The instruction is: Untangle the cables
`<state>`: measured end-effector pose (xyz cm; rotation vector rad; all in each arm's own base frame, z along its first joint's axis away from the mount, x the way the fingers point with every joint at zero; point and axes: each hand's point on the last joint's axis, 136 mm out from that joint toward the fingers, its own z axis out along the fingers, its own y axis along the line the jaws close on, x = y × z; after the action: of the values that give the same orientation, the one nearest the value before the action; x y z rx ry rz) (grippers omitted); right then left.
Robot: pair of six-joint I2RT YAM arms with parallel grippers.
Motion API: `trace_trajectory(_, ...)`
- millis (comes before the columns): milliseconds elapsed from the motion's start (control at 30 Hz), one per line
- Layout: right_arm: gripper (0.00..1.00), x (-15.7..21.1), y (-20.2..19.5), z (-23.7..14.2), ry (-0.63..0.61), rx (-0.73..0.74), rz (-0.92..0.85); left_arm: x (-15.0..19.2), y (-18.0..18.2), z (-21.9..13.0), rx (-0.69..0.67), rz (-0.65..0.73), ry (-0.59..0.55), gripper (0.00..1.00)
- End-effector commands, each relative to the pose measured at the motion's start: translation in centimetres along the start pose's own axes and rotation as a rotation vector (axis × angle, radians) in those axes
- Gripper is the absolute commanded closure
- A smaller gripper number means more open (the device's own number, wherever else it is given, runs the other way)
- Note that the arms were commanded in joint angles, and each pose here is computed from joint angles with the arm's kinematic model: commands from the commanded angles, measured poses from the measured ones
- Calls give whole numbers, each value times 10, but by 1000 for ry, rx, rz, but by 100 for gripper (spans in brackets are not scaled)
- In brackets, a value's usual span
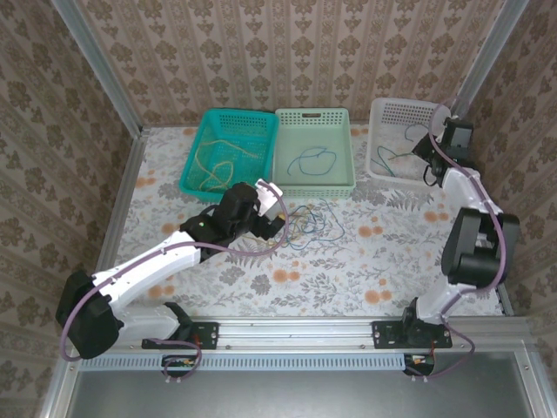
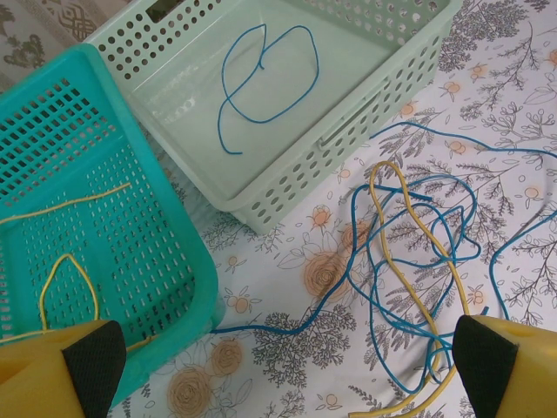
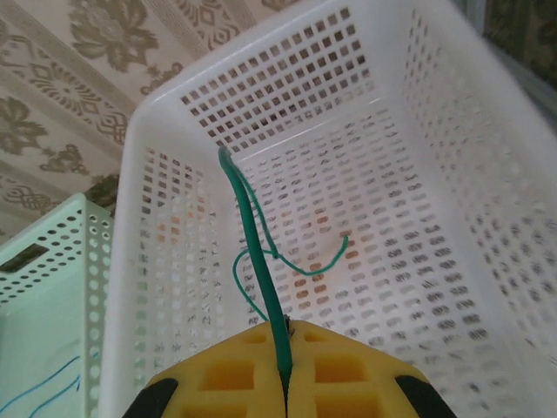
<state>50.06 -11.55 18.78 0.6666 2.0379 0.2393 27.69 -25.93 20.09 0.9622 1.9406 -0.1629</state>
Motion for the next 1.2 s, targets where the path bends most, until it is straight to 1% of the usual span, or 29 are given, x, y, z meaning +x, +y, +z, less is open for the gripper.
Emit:
trace_trajectory(0,99,-19,18,21,5,-79,28,2,4,-1,-9,-32,-2,0)
trace_trajectory(33,93,-17,16,30,27,-69,36,2,4,0,-8,-34,0,0)
trace_trajectory(67,78,-16,14,37,46,-60,39,3,4,0,-8,-34,2,0)
trace_trajectory(100,55,-14,11,46,66,-46,43,3,4,1,-8,-35,5,0)
trace_trajectory(167,28,-9,6,57,117,-15,34,3,4,2,-4,-35,10,0)
trace_trajectory(200,17,-6,2,60,146,12,26,4,3,3,-1,-34,16,0)
trace_trajectory(267,12,-2,-6,61,182,74,-22,4,3,4,3,-33,20,0)
trace_trajectory(333,1,-1,-15,56,194,179,-136,4,1,5,9,-32,21,0)
trace_trajectory(400,0,0,-17,49,223,247,-261,3,0,6,15,-32,18,0)
trace_trajectory(433,0,-2,-14,44,228,245,-291,3,-1,7,19,-31,19,0)
trace_trajectory(567,0,-7,3,22,189,184,-283,3,-1,10,17,-36,23,0)
trace_trajectory(667,0,-6,27,2,127,94,-293,3,1,11,8,-59,24,0)
trace_trajectory(733,2,4,52,-14,109,-7,-323,2,3,10,1,-81,18,0)
trace_trajectory(800,3,17,76,-33,94,-75,-371,2,3,10,7,-108,11,0)
trace_trajectory(867,4,31,94,-51,91,-120,-395,6,3,11,20,-140,12,0)
trace_trajectory(933,7,55,115,-68,116,-199,-413,9,3,13,43,-180,20,0)
trace_trajectory(1000,11,88,133,-82,173,-272,-470,15,5,15,48,-220,36,0)
trace_trajectory(1100,13,140,136,-94,303,-267,-544,23,7,16,53,-258,54,0)
trace_trajectory(1167,17,169,129,-98,386,-228,-535,28,8,18,51,-274,67,0)
